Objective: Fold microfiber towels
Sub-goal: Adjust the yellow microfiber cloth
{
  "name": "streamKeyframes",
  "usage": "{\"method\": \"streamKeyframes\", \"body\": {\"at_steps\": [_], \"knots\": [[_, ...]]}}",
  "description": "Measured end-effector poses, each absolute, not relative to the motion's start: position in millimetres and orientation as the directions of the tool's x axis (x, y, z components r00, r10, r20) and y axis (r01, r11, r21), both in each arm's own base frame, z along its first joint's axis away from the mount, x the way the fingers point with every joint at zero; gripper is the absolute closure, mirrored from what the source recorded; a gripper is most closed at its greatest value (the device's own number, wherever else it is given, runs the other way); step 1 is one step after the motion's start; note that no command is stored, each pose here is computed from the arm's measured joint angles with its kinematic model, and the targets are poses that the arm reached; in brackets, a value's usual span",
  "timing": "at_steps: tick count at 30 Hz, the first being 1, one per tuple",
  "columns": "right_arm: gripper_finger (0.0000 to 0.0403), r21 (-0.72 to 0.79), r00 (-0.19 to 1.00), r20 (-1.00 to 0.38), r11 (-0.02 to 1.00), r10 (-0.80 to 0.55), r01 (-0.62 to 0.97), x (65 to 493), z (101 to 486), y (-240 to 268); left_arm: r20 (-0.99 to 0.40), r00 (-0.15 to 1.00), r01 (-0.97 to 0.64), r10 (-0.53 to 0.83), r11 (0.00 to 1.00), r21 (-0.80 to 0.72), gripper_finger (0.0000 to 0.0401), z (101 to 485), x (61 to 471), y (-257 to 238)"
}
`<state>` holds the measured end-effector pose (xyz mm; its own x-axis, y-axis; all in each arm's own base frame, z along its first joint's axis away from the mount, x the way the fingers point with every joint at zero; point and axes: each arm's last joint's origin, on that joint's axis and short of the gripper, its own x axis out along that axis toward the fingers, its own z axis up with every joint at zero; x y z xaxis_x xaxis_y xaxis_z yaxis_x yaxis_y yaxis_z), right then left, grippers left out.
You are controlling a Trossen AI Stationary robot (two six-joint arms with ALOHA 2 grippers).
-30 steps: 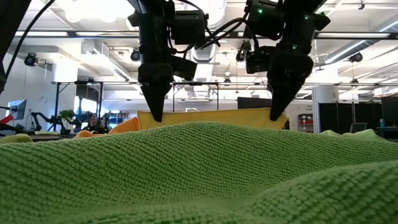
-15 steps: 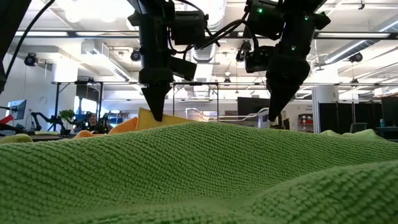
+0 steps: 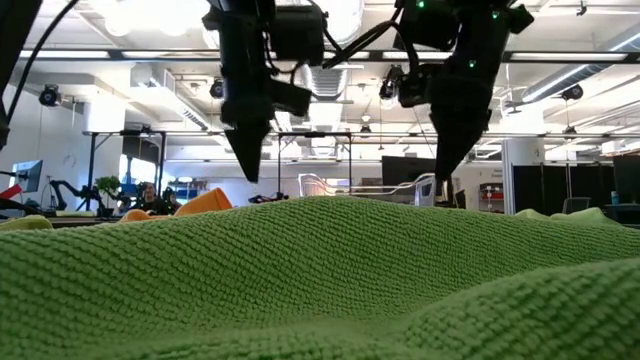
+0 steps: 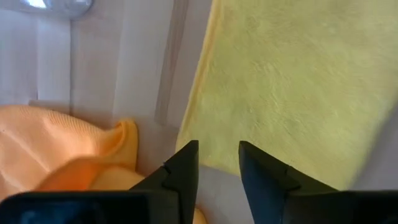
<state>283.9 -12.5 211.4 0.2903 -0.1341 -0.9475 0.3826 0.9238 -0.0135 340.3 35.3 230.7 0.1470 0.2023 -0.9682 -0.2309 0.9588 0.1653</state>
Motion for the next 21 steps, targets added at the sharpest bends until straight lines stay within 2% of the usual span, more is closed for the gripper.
{"method": "streamKeyframes", "body": {"at_steps": [5,12,17,21], "knots": [[0.0314,-0.009,0.277,-0.953,0.923,-0.124,0.385,272.8,223.9,-8.7,-0.968,0.176,-0.244,0.18,0.96,0.135,0.03,244.4,323.9,28.2],[0.0325,0.113,0.273,-0.962,0.884,-0.017,0.454,252.2,216.0,2.2,-0.932,0.318,-0.343,0.173,0.938,0.057,0.03,235.1,302.9,18.9],[0.0333,0.203,0.348,-0.937,0.85,0.026,0.486,253.5,208.4,11.8,-0.899,0.421,-0.388,0.121,0.92,-0.058,0.03,221.6,294.8,11.4],[0.0339,0.344,0.424,-0.895,0.818,0.138,0.461,261.7,201.5,23.2,-0.889,0.445,-0.368,0.107,0.927,-0.072,0.03,212.8,291.3,5.3]]}}
